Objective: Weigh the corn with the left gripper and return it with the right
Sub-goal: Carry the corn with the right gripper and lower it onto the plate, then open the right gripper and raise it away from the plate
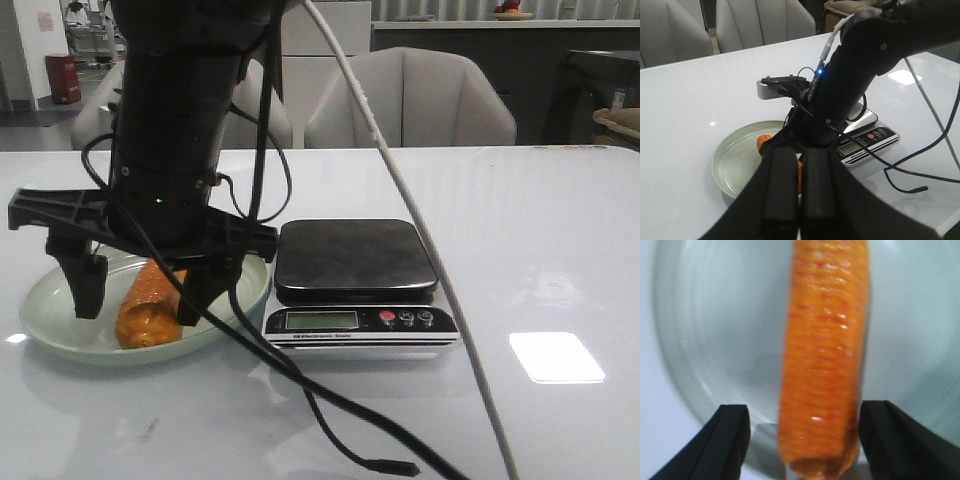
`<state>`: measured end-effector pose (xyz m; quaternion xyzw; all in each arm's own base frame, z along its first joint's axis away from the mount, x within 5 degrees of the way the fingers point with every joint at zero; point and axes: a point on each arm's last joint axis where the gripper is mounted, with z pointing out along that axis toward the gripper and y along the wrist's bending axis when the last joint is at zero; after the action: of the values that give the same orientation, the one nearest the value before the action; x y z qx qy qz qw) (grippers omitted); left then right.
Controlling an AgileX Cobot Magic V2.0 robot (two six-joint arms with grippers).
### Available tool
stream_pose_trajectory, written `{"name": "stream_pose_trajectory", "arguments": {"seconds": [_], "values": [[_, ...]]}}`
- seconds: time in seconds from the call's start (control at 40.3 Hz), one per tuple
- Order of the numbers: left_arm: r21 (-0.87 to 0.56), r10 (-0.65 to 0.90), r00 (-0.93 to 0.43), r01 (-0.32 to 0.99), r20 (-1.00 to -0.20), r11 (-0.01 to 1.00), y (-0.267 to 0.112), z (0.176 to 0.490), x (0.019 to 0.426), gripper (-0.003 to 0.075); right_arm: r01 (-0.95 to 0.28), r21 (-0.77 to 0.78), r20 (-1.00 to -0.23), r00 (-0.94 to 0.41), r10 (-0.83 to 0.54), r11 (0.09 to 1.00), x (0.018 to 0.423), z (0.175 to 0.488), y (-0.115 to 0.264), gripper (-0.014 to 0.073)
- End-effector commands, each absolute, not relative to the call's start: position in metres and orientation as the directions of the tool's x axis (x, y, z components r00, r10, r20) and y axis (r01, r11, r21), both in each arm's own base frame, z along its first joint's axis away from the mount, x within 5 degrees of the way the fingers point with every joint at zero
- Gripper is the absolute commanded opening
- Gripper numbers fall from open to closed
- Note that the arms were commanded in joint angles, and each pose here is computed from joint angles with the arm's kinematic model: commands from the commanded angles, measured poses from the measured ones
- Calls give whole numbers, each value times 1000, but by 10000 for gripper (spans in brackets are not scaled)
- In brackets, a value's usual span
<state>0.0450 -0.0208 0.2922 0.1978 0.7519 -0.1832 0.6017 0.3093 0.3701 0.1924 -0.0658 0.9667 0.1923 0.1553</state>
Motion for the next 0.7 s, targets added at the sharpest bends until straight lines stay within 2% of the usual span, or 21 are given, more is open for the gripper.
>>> {"name": "stream_pose_trajectory", "arguments": {"seconds": [0.0, 0.174, 0.397, 0.521, 0.67], "values": [[-45, 27, -125, 542, -992, 839, -23, 307, 44, 114, -301, 408, -478, -875, -79, 862, 310, 266, 362, 565], [-45, 27, -125, 542, -992, 839, -23, 307, 44, 114, -423, 332, -548, -814, -192, 843, 306, 308, 338, 565], [-45, 27, -125, 542, -992, 839, -23, 307, 44, 114, -523, 190, -524, -770, -364, 831, 300, 338, 290, 565], [-45, 27, -125, 542, -992, 839, -23, 307, 44, 114, -535, 160, -539, -751, -380, 830, 294, 347, 263, 565], [-41, 31, -124, 541, -992, 840, -23, 306, 45, 114, -486, 157, -568, -757, -324, 860, 282, 349, 219, 565]]}}
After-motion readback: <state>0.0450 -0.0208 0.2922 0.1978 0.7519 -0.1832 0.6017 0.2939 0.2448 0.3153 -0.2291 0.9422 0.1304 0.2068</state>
